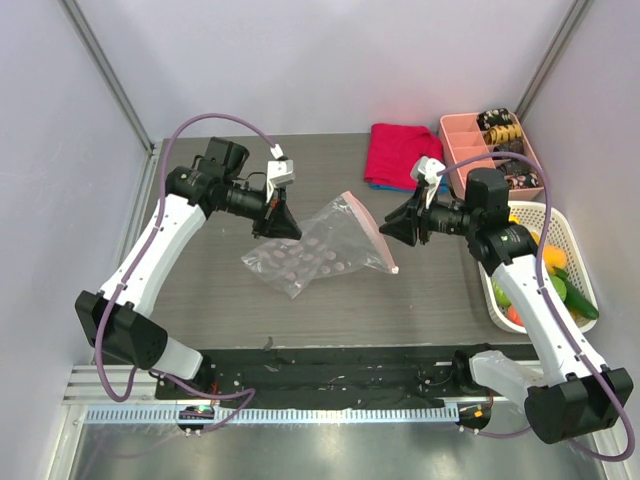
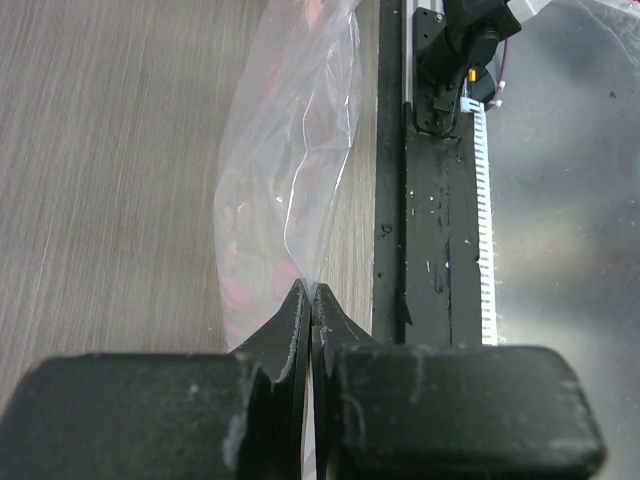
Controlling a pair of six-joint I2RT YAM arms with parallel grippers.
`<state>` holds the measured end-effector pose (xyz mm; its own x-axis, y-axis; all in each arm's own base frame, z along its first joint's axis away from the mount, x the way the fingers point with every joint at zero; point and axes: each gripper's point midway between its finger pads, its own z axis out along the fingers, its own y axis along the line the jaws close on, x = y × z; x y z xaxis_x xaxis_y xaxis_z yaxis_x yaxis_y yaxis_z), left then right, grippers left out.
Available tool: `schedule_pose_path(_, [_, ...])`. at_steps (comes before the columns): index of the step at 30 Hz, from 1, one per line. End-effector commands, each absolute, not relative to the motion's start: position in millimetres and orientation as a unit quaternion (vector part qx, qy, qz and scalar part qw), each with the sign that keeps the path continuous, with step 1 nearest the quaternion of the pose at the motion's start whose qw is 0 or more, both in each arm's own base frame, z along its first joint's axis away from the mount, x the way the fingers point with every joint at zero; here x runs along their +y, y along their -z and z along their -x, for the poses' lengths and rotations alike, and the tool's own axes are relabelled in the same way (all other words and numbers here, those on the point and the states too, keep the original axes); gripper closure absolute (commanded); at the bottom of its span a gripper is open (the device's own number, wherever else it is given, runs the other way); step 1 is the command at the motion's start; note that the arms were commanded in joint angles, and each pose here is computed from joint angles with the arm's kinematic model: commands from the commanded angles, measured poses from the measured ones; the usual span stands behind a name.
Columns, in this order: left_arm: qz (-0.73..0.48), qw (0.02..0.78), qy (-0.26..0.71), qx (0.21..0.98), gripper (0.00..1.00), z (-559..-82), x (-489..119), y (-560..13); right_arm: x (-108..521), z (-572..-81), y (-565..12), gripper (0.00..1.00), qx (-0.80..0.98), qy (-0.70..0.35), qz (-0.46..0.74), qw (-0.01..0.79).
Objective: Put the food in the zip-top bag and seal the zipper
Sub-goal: Open the zipper of the food storage bag at the center of the board.
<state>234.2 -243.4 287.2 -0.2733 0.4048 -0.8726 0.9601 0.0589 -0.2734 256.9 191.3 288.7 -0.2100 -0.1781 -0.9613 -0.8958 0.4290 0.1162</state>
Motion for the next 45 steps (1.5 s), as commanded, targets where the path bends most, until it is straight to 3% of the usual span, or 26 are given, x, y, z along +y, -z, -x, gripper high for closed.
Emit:
schedule_pose_path(1, [-0.533, 0.324, 0.45, 0.639, 1.0, -232.9, -245.5, -300.2, 199.6, -254.5, -309.5, 0.6, 0.654, -0.38, 0.4, 0.517])
schedule_pose_path(13, [-0.531, 0.322, 0.454, 0.639, 1.0, -233.1, -246.5, -300.5, 218.6, -253.4, -289.1, 0.61, 0.664, -0.372, 0.411, 0.501])
schedule_pose_path(14, [-0.529, 0.321, 0.454, 0.64, 1.0, -233.6, -246.6, -299.6, 218.2, -254.5, -288.4, 0.65, 0.669, -0.371, 0.407, 0.499])
schedule_pose_path(15, [-0.523, 0.324, 0.454, 0.644, 1.0, -237.2, -248.0, -300.6, 218.1, -254.7, -288.5, 0.85, 0.677, -0.376, 0.395, 0.493])
schedule_pose_path(16, [-0.513, 0.324, 0.446, 0.657, 1.0, -242.7, -247.7, -297.5, 217.5, -254.8, -293.1, 0.96, 0.686, -0.379, 0.38, 0.492])
schedule_pose_path(17, [-0.501, 0.33, 0.44, 0.668, 0.98, -250.7, -249.0, -296.5, 216.8, -254.5, -296.8, 0.99, 0.697, -0.386, 0.357, 0.488])
schedule_pose_path(19, [-0.444, 0.349, 0.418, 0.712, 0.85, -277.4, -250.9, -295.0, 215.6, -245.1, -310.3, 0.99, 0.723, -0.419, 0.287, 0.468])
schedule_pose_path(20, [-0.415, 0.354, 0.409, 0.732, 0.65, -288.0, -250.9, -294.1, 215.0, -240.9, -314.9, 0.99, 0.73, -0.432, 0.262, 0.46])
schedule_pose_path(22, [-0.354, 0.381, 0.388, 0.761, 0.55, -312.2, -249.9, -304.4, 216.3, -229.4, -328.7, 0.99, 0.743, -0.471, 0.197, 0.433])
schedule_pose_path(23, [-0.338, 0.396, 0.377, 0.766, 0.3, -320.2, -248.2, -311.2, 214.1, -224.3, -336.4, 0.99, 0.742, -0.478, 0.18, 0.434])
schedule_pose_path(24, [-0.311, 0.413, 0.37, 0.771, 0.15, -328.9, -247.0, -323.5, 213.3, -222.1, -340.2, 0.99, 0.747, -0.485, 0.159, 0.427])
schedule_pose_path(29, [-0.15, 0.475, 0.298, 0.814, 0.0, -363.2, -212.3, -357.8, 199.0, -221.9, -355.1, 0.99, 0.775, -0.486, 0.022, 0.403])
schedule_pose_path(32, [-0.12, 0.492, 0.306, 0.806, 0.0, -351.7, -195.3, -375.8, 174.3, -232.0, -356.9, 0.99, 0.797, -0.438, -0.036, 0.414])
schedule_pose_path(35, [-0.137, 0.452, 0.374, 0.798, 0.0, -318.1, -202.0, -373.3, 154.9, -237.8, -348.0, 0.99, 0.811, -0.409, -0.1, 0.406])
schedule_pose_path(39, [-0.15, 0.422, 0.376, 0.812, 0.0, -284.9, -206.4, -348.7, 146.6, -242.8, -328.7, 0.99, 0.814, -0.409, -0.171, 0.375])
schedule_pose_path(45, [-0.161, 0.349, 0.385, 0.839, 0.0, -260.1, -228.8, -318.7, 166.7, -244.4, -297.6, 0.99, 0.806, -0.462, -0.172, 0.328])
